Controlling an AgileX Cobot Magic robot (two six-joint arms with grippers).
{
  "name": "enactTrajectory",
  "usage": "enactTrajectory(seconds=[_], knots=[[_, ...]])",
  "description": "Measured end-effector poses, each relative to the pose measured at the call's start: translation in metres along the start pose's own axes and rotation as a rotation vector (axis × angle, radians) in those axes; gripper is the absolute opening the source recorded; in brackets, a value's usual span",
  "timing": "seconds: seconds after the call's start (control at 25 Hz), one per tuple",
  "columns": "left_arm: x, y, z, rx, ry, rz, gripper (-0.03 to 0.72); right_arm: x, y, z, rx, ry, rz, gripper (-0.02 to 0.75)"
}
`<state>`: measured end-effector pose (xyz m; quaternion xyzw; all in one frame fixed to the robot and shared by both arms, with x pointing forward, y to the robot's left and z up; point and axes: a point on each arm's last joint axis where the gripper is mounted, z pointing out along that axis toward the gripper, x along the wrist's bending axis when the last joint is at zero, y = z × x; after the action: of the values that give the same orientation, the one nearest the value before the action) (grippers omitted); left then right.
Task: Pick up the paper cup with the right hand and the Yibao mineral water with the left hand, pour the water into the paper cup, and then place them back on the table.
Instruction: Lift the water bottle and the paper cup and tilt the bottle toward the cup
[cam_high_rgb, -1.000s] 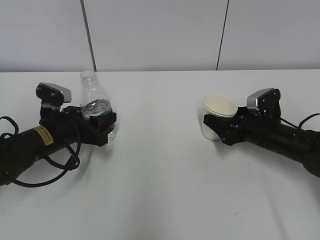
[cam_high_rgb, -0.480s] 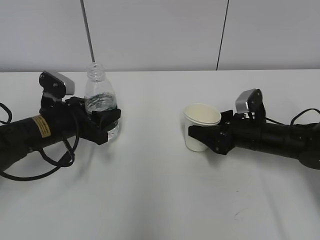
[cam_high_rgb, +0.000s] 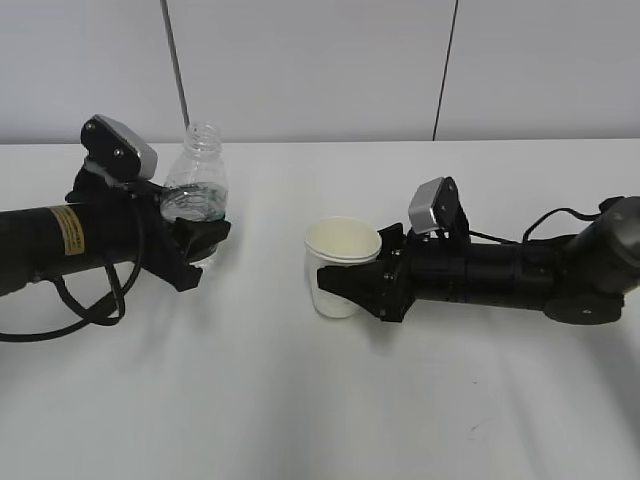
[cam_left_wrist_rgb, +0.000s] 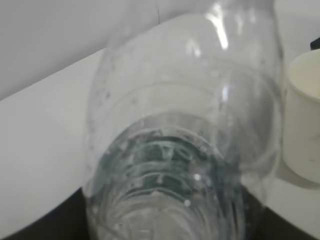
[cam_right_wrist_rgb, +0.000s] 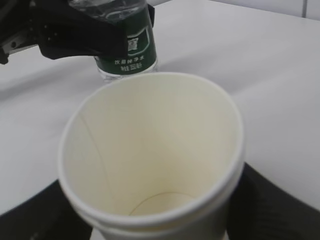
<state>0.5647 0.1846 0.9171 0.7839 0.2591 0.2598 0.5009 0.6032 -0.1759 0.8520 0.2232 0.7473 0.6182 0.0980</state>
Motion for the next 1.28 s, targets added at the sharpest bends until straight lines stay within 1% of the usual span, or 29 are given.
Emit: enactTrajectory(seconds=[0.24, 0.36, 0.6, 0.72, 0.92, 0.96, 1.12, 1.28], knots=[[0.002, 0.013, -0.013, 0.07, 0.023, 0.097, 0.366, 0.002, 0.005, 0.008, 0.012, 0.029, 0.017, 0.532], [0.001, 0.018, -0.017, 0.102, 0.032, 0.131, 0.365, 0.004, 0.008, 0.014, 0.013, 0.05, 0.01, 0.532], [-0.004, 0.031, -0.008, 0.243, 0.043, 0.265, 0.365, 0.013, 0.014, 0.028, 0.034, 0.102, 0.001, 0.532], [-0.008, 0.037, -0.002, 0.291, 0.05, 0.308, 0.365, 0.015, 0.015, 0.032, 0.036, 0.115, 0.006, 0.532], [-0.007, 0.046, 0.002, 0.339, 0.083, 0.337, 0.365, 0.013, 0.018, 0.033, 0.044, 0.12, 0.004, 0.532], [-0.007, 0.047, 0.003, 0.362, 0.095, 0.347, 0.364, 0.013, 0.018, 0.034, 0.049, 0.119, 0.002, 0.532], [-0.01, 0.054, 0.007, 0.438, 0.117, 0.43, 0.36, 0.009, 0.02, 0.035, 0.067, 0.108, 0.002, 0.532], [-0.013, 0.061, 0.009, 0.484, 0.134, 0.509, 0.345, 0.006, 0.024, 0.037, 0.069, 0.106, -0.001, 0.532]])
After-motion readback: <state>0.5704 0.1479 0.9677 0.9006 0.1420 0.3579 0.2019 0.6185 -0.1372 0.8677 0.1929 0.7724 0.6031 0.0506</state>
